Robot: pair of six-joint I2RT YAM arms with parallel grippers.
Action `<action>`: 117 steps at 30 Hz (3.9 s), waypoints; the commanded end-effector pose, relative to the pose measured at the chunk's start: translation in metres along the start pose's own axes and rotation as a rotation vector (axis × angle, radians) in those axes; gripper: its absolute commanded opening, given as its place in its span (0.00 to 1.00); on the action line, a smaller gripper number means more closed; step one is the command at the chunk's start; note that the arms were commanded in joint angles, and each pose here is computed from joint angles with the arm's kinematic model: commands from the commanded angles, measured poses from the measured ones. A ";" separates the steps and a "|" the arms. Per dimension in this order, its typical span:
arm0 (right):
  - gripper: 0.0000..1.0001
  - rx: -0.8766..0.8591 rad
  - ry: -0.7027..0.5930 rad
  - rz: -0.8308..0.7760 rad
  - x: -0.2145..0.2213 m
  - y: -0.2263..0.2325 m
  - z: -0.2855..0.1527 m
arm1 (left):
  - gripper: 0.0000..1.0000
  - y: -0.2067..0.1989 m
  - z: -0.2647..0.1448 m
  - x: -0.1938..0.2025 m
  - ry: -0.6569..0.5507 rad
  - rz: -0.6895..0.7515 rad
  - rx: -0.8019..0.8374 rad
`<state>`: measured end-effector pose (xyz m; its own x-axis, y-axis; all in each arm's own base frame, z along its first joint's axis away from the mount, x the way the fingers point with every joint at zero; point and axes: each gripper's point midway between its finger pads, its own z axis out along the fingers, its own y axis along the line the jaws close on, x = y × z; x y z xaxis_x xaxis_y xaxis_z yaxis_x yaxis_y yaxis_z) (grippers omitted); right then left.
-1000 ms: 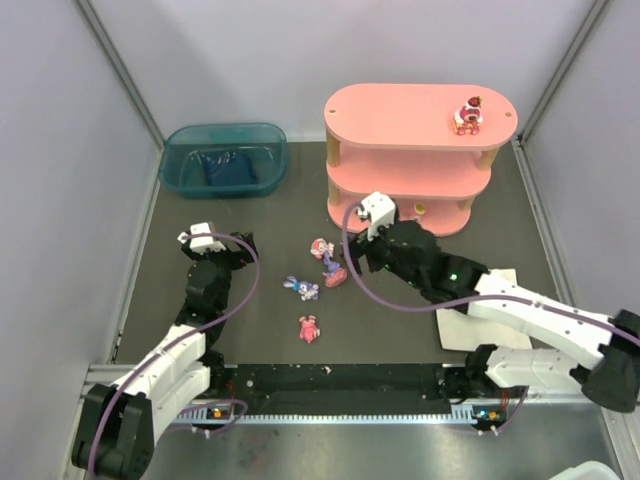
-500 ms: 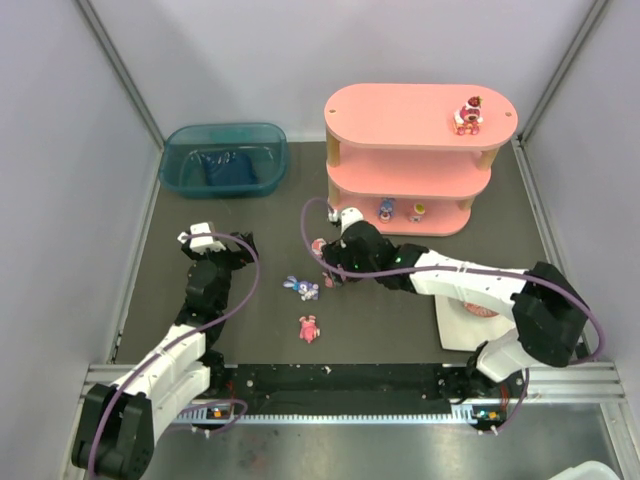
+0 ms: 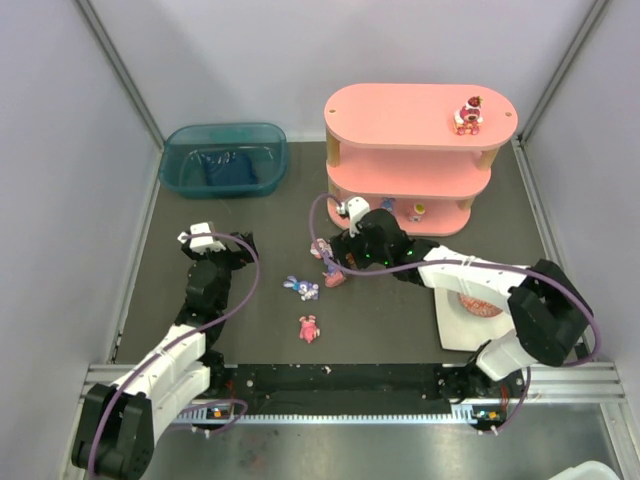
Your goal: Place and organize the plastic toys onto the shelf
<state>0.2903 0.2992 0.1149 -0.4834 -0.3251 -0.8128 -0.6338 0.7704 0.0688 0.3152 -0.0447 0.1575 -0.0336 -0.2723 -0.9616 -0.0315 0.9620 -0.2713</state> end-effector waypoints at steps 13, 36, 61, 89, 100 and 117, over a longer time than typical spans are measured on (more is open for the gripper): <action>0.71 -0.341 -0.187 -0.208 -0.033 -0.027 -0.010 | 0.99 -0.007 0.003 -0.013 -0.043 -0.018 0.024; 0.61 -0.353 -0.034 -0.228 0.013 -0.031 0.031 | 0.99 -0.009 0.005 -0.013 -0.035 -0.015 0.031; 0.59 -0.361 0.030 -0.253 0.023 -0.025 0.053 | 0.99 -0.008 0.005 -0.013 -0.035 -0.016 0.026; 0.00 -0.372 0.058 -0.235 0.026 -0.022 0.055 | 0.99 -0.007 0.006 -0.012 -0.033 -0.018 0.024; 0.00 -0.301 -0.029 -0.171 -0.003 -0.024 0.026 | 0.99 -0.007 0.006 -0.013 -0.034 -0.019 0.024; 0.00 -0.198 -0.133 -0.038 -0.024 -0.027 -0.035 | 0.99 -0.007 0.005 -0.013 -0.035 -0.022 0.025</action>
<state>0.3059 0.2691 0.1146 -0.4232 -0.3555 -0.8334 -0.7784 0.6134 0.1336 0.3161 -0.0464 0.1511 -0.0565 -0.2687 -0.9616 -0.0281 0.9632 -0.2675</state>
